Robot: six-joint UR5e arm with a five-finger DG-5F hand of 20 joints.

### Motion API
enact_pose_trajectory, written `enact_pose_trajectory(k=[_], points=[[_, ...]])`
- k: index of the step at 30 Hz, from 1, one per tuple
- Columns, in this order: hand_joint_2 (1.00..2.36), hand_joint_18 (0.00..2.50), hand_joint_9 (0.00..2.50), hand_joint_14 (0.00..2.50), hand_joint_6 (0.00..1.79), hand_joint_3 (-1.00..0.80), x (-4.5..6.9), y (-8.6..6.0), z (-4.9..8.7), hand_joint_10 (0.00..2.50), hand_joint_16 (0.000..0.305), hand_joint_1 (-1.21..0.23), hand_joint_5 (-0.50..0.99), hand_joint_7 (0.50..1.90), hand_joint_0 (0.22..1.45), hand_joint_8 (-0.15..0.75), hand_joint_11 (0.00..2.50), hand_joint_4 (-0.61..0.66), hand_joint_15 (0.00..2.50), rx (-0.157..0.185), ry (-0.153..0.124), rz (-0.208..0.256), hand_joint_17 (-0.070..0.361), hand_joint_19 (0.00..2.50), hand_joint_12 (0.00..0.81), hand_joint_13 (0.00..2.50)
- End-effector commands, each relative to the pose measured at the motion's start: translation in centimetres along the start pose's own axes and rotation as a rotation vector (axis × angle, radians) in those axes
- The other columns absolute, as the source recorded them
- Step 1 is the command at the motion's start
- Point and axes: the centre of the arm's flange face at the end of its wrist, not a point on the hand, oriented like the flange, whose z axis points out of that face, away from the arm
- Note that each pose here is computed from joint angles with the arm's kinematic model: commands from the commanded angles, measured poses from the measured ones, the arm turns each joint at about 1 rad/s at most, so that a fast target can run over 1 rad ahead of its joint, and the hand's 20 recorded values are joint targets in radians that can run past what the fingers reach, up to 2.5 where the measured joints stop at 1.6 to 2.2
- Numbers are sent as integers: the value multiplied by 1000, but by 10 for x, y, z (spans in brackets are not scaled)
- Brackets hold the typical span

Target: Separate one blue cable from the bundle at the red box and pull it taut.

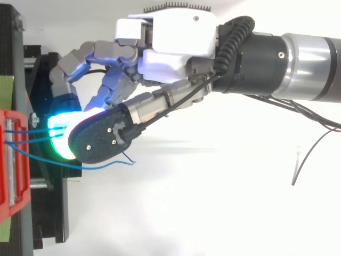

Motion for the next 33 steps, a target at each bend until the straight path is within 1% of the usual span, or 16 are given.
enact_pose_trajectory(k=[1,3,6,7,9,15,18,19,20,22,25,27,28,29,31,33], points=[[1019,898,977,23,875,-158,0,0,0,23,48,-831,-170,1162,629,307,1188,22,635,-3,0,0,108,779,410,896],[1018,883,963,22,877,-210,0,0,0,23,48,-885,-176,1167,660,305,1173,12,631,-2,0,0,108,763,412,884],[1011,880,946,23,882,-349,0,0,0,22,48,-901,-185,1161,704,305,1180,30,626,0,0,0,108,744,415,875],[1005,881,935,22,882,-428,1,0,0,24,48,-905,-187,1169,726,305,1180,40,631,0,2,0,109,734,414,870],[1000,881,933,23,885,-500,1,0,0,24,48,-910,-187,1178,749,310,1166,57,632,0,2,0,109,726,413,870],[1000,888,937,22,887,-500,2,0,0,24,48,-898,-183,1157,753,306,1160,95,624,0,3,0,107,720,405,874],[1000,894,955,22,886,-500,2,0,0,23,47,-881,-177,1151,690,312,1170,110,633,0,3,0,106,730,406,887],[1000,895,968,24,885,-500,2,0,0,23,47,-858,-176,1158,640,311,1175,113,628,0,3,0,106,737,405,896],[1000,899,971,22,885,-500,2,0,0,23,48,-845,-175,1152,616,310,1180,115,630,0,3,0,107,748,407,897],[1000,925,985,23,884,-500,2,0,0,22,50,-790,-172,1139,548,323,1183,112,632,-1,3,0,112,745,417,910],[1000,952,1009,22,883,-500,2,0,0,23,53,-712,-169,1107,504,338,1192,113,632,-1,3,0,118,738,430,925],[1000,960,1017,21,879,-500,3,1,1,21,53,-669,-168,1093,498,341,1195,110,629,-3,3,0,119,744,430,930],[1000,957,1024,21,876,-500,3,1,1,21,52,-620,-167,1078,507,337,1185,110,633,-3,3,0,118,748,429,932],[1000,957,1024,21,876,-500,3,1,1,21,52,-616,-167,1072,511,334,1187,110,630,-3,3,0,117,748,427,934],[1000,931,1024,24,865,-500,3,1,1,22,48,-570,-165,1092,576,314,1195,95,635,-3,3,0,109,770,409,926],[1000,926,1023,23,860,-500,3,1,1,22,47,-587,-162,1112,620,310,1188,77,639,-3,3,-1,107,775,409,933]])
